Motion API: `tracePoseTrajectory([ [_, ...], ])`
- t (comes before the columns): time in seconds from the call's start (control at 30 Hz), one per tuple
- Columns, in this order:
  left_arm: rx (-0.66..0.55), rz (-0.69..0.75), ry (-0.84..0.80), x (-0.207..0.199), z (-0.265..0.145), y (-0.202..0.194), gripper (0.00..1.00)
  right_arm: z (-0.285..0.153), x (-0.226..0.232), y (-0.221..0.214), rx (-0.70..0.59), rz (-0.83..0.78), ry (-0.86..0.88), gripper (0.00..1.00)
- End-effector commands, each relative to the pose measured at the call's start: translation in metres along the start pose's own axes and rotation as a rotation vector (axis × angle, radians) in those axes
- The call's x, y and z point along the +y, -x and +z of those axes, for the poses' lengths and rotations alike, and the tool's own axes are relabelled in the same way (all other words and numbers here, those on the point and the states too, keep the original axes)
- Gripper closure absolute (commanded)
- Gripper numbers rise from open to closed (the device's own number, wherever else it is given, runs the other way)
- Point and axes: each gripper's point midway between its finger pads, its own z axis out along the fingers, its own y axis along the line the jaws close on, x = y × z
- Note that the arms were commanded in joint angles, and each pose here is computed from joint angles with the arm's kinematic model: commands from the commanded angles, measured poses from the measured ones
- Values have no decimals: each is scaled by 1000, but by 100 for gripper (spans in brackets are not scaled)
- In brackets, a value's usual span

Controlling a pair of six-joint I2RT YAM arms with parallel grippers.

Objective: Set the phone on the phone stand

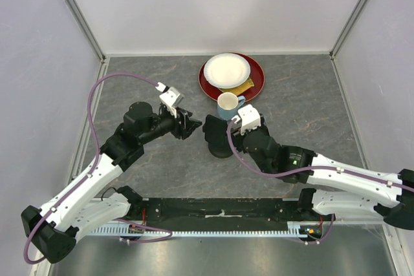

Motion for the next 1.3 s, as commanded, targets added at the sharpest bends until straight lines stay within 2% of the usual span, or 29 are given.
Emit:
tracePoseTrajectory([
  [0.0,-58,12,-93,-17,1,24,40,-12,-22,10,-37,22,-52,27],
  [0.1,-46,11,-134,-24,2,24,37,-19,-19,11,-58,56,-6,26],
  [0.2,-52,19,-170,-32,1,25,36,-21,-30,6,-91,97,-46,23],
  [0.27,-61,26,-173,-33,-1,26,37,-23,-54,1,-119,140,-175,17],
  [0.37,-73,32,-170,-34,-3,28,39,-18,-100,-40,-96,250,-445,4],
  [0.4,-76,33,-169,-34,-2,28,39,-14,-106,-51,-93,350,-479,4],
  [0.43,-87,36,-170,-36,-3,30,39,-10,-114,-62,-66,377,-498,4],
  [0.47,-87,34,-165,-35,-2,30,39,1,-122,-85,4,427,-494,4],
  [0.57,-57,26,-132,-36,7,21,37,19,-129,-112,99,510,-437,4],
  [0.77,3,57,-133,-56,19,5,19,43,-139,-120,123,505,-381,3],
  [0.8,-2,63,-88,-50,20,6,13,48,-136,-125,148,510,-358,3],
  [0.97,-13,43,24,-49,22,-2,11,63,-140,-140,139,555,-319,3],
  [1.07,10,-84,73,-46,27,-15,11,65,-148,-160,159,591,-364,5],
  [1.13,34,-158,95,-46,30,-26,11,65,-149,-158,157,591,-361,5],
  [1.27,-17,-228,135,-43,31,-23,10,60,-150,-153,110,610,-356,6],
])
